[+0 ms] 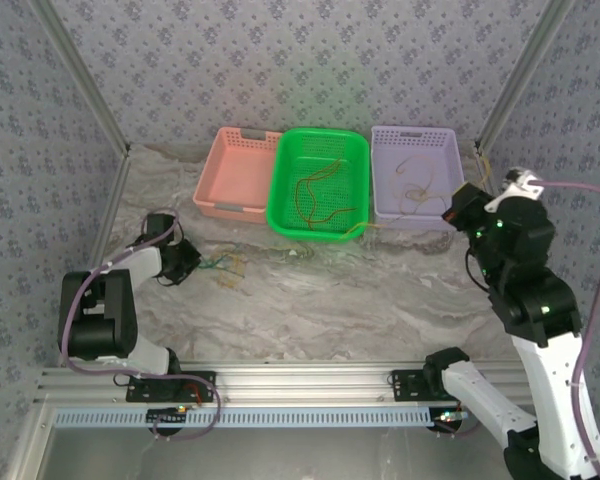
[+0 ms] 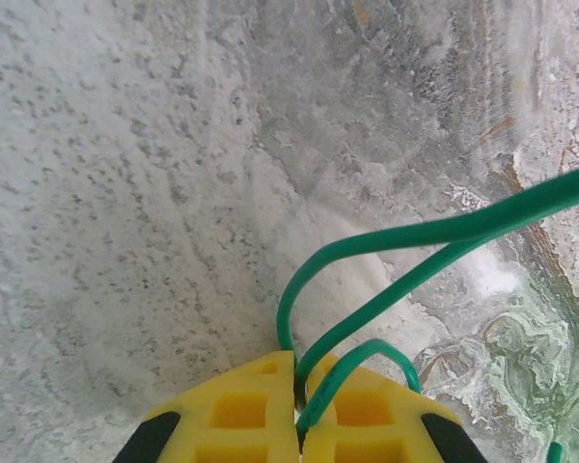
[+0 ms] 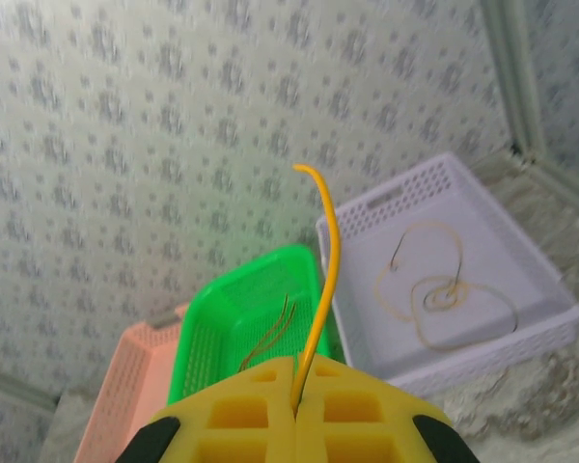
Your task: Untangle the cables
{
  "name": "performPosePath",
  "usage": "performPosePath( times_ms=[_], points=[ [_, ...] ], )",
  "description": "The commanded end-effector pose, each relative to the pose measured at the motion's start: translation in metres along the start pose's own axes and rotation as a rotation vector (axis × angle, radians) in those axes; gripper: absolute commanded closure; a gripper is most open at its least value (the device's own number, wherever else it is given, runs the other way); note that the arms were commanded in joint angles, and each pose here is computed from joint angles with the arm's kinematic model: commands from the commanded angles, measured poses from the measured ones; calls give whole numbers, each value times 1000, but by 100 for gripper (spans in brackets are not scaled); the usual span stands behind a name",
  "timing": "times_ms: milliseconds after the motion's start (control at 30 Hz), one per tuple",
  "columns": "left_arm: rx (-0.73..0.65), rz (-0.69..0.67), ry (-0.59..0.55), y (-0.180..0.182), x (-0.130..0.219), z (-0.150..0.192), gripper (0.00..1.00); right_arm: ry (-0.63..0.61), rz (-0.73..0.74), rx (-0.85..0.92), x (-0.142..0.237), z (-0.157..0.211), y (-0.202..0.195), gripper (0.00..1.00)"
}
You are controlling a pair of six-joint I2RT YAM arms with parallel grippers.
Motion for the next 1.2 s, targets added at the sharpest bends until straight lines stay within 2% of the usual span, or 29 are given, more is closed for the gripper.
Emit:
performPosePath(
  times_ms=[0, 100, 200, 367, 467, 500, 600, 800, 933, 1167],
  points=[
    [-16, -26, -16, -2, 5, -4, 100, -53, 37, 33, 17, -23, -5, 100],
    [-13, -24, -20, -2, 6, -4, 100, -60, 29, 20, 18, -34, -2, 100],
    [-12, -8, -26, -6, 11, -5, 100, -7, 31, -1, 6, -26, -2, 100],
    [-15, 40, -74, -17, 36, -9, 100, 145, 88, -6, -15, 26, -23, 100],
    [-20, 71, -107, -24, 55, -13, 100, 222, 171, -28, -25, 62, -44, 100],
    [-20, 87, -120, -28, 63, -14, 100, 289, 222, -27, -32, 86, -57, 100],
    [-18, 150, -152, -39, 85, -16, 100, 388, 293, -57, -45, 131, -78, 100],
    [-51, 300, -186, -66, 129, -17, 100, 522, 337, -115, -65, 202, -105, 100],
    [-73, 403, -224, -84, 166, -17, 100, 582, 378, -106, -74, 227, -117, 100],
    [-106, 573, -240, -115, 221, -17, 100, 655, 394, -92, -85, 243, -124, 100]
  ],
)
Point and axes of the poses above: each hand's point on the last joint's axis, 136 mm out from that joint toward the fingers, its own x axis back along the fingers, its own y axis along the line the jaws close on, z = x × y, the point moved 6 cm from there along x, back along the fingers, and after that the axes turned 5 degrees about x, right-handed, at the moved point
